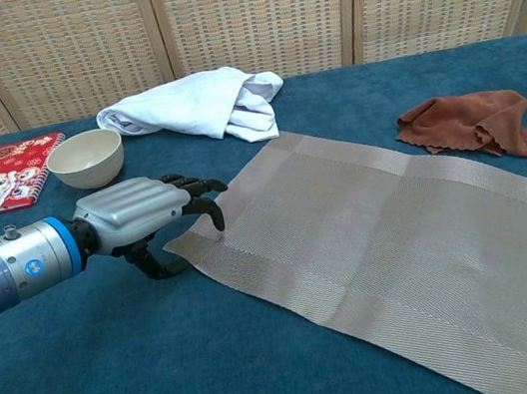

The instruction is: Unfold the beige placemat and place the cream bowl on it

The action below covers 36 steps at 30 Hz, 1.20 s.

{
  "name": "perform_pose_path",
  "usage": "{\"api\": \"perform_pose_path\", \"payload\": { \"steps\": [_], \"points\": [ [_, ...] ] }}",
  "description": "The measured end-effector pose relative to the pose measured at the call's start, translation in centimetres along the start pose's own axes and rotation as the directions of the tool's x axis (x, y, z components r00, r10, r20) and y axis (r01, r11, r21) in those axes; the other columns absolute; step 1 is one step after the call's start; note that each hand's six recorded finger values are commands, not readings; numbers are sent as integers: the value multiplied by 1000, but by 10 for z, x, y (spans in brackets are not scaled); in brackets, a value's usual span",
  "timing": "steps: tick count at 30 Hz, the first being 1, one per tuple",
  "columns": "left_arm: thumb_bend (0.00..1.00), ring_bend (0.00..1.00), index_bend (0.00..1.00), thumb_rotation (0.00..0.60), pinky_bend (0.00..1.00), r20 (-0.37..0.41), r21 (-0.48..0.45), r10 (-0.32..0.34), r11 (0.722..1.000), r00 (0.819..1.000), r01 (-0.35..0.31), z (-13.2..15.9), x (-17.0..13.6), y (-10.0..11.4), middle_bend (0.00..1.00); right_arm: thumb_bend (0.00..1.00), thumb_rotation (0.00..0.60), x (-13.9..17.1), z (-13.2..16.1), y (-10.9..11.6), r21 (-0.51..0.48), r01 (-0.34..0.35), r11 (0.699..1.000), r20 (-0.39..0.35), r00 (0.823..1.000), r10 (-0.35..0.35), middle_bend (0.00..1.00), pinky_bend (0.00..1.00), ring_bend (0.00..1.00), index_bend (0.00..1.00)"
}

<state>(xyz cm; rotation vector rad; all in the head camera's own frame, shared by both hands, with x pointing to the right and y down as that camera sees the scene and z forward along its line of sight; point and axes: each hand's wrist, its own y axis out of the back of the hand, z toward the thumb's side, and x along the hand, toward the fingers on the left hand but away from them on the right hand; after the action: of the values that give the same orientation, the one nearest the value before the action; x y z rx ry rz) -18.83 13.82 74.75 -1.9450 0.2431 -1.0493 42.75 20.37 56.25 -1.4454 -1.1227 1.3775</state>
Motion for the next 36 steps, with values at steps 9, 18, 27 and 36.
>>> {"api": "perform_pose_path", "payload": {
  "steps": [9,18,27,36],
  "points": [
    [532,0,346,600,0,-7,0,-4,1000,1000,4,0,2,0,0,0,600,1,1,2,-8,2,1000,-5,1000,-2,0,0,0,0],
    [540,0,533,600,0,-17,3,-13,1000,1000,13,1,5,-3,0,0,600,1,2,4,-20,2,1000,-8,1000,-2,0,0,0,0],
    [539,0,661,600,0,-26,5,14,1000,1000,-14,2,5,0,0,0,600,1,2,5,-32,2,999,-12,1000,-2,0,0,0,0],
    [535,0,695,600,0,-70,-39,58,997,996,-61,-8,-27,1,0,0,600,3,5,8,-44,5,999,-22,1000,-6,0,0,0,0]
  ]
}}
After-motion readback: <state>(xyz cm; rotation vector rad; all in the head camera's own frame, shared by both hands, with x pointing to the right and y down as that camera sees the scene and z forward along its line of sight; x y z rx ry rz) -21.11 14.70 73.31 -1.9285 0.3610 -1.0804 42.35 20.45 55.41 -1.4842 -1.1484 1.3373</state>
